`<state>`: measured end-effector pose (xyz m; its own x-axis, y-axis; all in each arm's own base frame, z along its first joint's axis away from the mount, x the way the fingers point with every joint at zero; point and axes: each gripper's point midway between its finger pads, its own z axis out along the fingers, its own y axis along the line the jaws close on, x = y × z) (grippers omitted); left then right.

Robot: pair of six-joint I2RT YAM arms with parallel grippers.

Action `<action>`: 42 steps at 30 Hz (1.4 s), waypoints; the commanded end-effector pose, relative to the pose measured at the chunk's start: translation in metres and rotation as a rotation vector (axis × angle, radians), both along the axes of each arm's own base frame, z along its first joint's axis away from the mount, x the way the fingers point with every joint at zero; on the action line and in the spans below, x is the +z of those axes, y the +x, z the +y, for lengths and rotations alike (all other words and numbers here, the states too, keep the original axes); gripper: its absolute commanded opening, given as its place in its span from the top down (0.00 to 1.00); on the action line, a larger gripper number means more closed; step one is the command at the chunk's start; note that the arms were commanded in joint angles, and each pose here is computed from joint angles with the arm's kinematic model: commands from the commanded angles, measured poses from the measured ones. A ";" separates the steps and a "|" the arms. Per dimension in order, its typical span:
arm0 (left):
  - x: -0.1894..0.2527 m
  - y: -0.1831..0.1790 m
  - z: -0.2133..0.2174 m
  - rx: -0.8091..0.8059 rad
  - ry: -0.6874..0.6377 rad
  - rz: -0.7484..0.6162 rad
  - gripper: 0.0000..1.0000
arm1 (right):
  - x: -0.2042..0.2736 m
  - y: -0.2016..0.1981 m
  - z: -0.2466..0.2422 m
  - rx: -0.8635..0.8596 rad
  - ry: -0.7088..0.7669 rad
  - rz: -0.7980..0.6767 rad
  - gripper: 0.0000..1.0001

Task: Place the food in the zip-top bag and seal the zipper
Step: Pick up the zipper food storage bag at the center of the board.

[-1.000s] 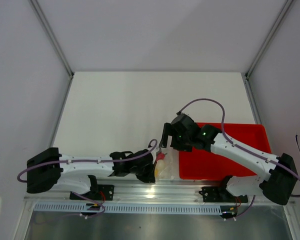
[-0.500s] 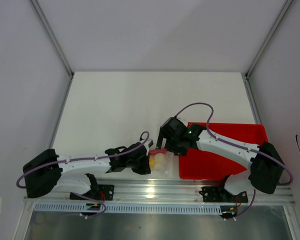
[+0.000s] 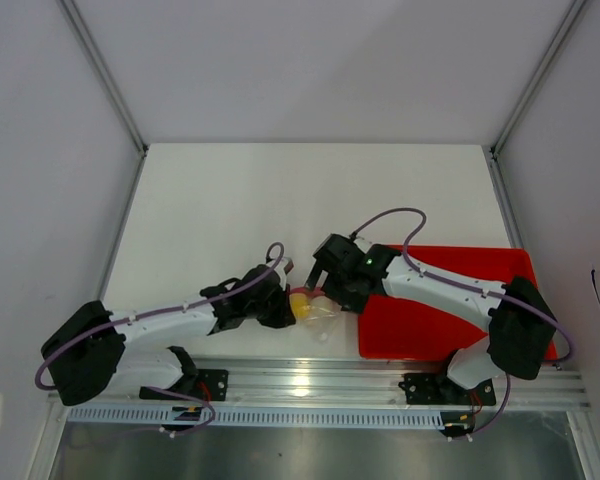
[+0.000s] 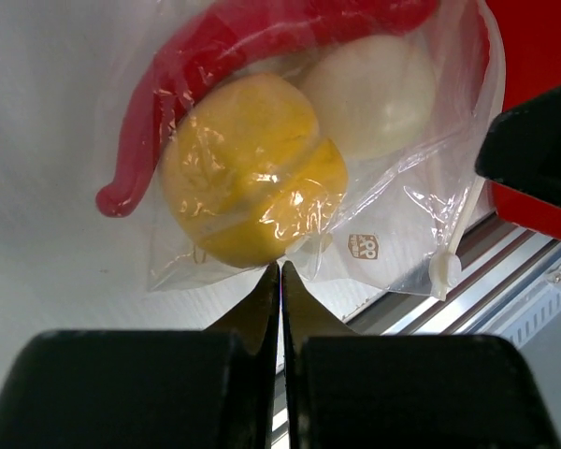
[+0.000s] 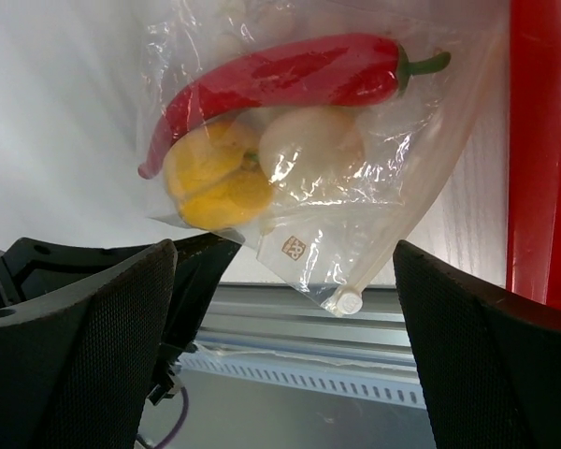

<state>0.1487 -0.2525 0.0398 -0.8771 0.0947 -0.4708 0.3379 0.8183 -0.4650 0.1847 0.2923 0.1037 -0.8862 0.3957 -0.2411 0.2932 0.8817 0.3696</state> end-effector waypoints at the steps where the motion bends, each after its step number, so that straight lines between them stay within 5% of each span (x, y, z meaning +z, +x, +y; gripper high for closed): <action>1: 0.012 0.012 -0.006 -0.023 -0.041 -0.048 0.99 | 0.007 0.002 -0.005 -0.092 0.020 -0.019 0.01; 16: 0.102 0.019 0.034 0.066 -0.097 -0.271 0.98 | -0.008 -0.021 -0.011 -0.030 0.043 -0.045 0.07; 20: 0.114 0.033 0.021 0.074 -0.102 -0.225 0.99 | -0.011 -0.024 -0.017 -0.036 0.028 -0.061 0.09; 34: 0.092 0.069 -0.007 0.089 -0.121 -0.122 0.99 | -0.038 -0.010 -0.004 -0.001 0.084 -0.152 0.33; 42: 0.092 0.063 -0.006 0.073 -0.138 -0.116 0.99 | -0.048 -0.006 0.005 0.008 0.091 -0.155 0.37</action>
